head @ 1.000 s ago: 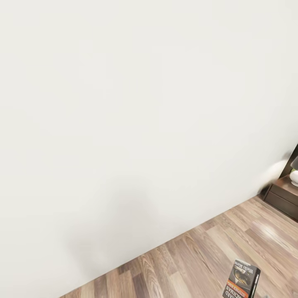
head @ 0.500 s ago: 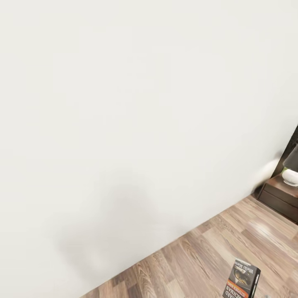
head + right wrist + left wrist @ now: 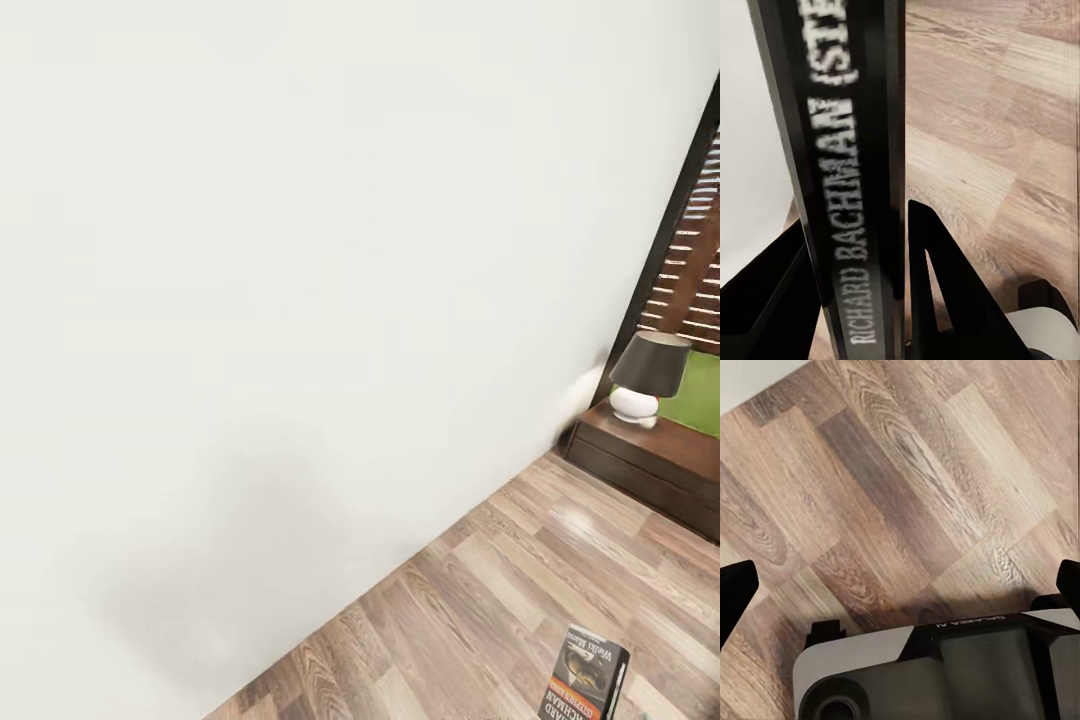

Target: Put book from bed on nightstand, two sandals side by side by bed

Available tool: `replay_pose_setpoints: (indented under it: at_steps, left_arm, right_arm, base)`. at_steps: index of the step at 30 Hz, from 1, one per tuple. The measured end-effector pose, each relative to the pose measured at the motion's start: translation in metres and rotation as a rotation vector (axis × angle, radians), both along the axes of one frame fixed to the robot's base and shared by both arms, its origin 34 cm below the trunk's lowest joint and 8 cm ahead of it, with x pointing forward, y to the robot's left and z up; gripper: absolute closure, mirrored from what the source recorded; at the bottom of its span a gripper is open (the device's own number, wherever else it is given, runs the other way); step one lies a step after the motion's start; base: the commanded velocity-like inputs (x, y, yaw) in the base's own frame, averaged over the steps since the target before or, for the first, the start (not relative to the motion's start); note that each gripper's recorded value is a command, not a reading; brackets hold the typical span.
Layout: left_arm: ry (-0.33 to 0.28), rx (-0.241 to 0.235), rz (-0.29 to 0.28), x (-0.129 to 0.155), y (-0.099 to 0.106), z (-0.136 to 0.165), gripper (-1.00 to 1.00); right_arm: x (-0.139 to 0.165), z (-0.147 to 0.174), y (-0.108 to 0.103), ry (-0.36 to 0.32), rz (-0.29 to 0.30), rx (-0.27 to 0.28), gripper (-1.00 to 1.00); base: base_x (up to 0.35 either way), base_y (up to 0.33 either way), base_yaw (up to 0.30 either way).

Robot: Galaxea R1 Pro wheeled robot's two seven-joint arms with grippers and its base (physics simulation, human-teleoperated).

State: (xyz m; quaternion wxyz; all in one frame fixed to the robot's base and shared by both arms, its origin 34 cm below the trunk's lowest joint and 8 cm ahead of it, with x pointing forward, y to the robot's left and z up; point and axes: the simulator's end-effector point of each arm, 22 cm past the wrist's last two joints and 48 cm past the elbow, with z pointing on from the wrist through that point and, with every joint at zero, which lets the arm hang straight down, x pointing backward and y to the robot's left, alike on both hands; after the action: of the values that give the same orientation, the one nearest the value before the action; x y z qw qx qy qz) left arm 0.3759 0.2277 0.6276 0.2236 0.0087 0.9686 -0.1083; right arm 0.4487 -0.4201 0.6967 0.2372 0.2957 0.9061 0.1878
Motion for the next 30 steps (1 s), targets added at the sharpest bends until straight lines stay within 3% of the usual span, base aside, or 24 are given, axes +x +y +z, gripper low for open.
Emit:
replay_pose_setpoints:
  at_steps: [5, 17, 30]
  left_arm:
    - [0.0, 0.0, 0.0, -0.0002, 0.0, 0.0002, -1.0]
    - [-0.001, 0.0, 0.0, -0.0001, 0.0001, 0.0002, -1.0]
    - [0.0, 0.0, 0.0, 0.0, 0.0, 0.0, -1.0]
  right_arm:
    - [0.0004, 0.0005, 0.0, -0.002, -0.001, 0.001, 1.0]
    - [-0.0001, 0.0001, 0.0005, -0.001, -0.001, 0.001, 1.0]
    - [0.0002, 0.0001, 0.0002, -0.001, -0.001, 0.001, 1.0]
  base:
    - [0.209, 0.132, -0.228]
    - [0.246, 0.161, -0.023]
    - [0.02, 0.014, -0.251]
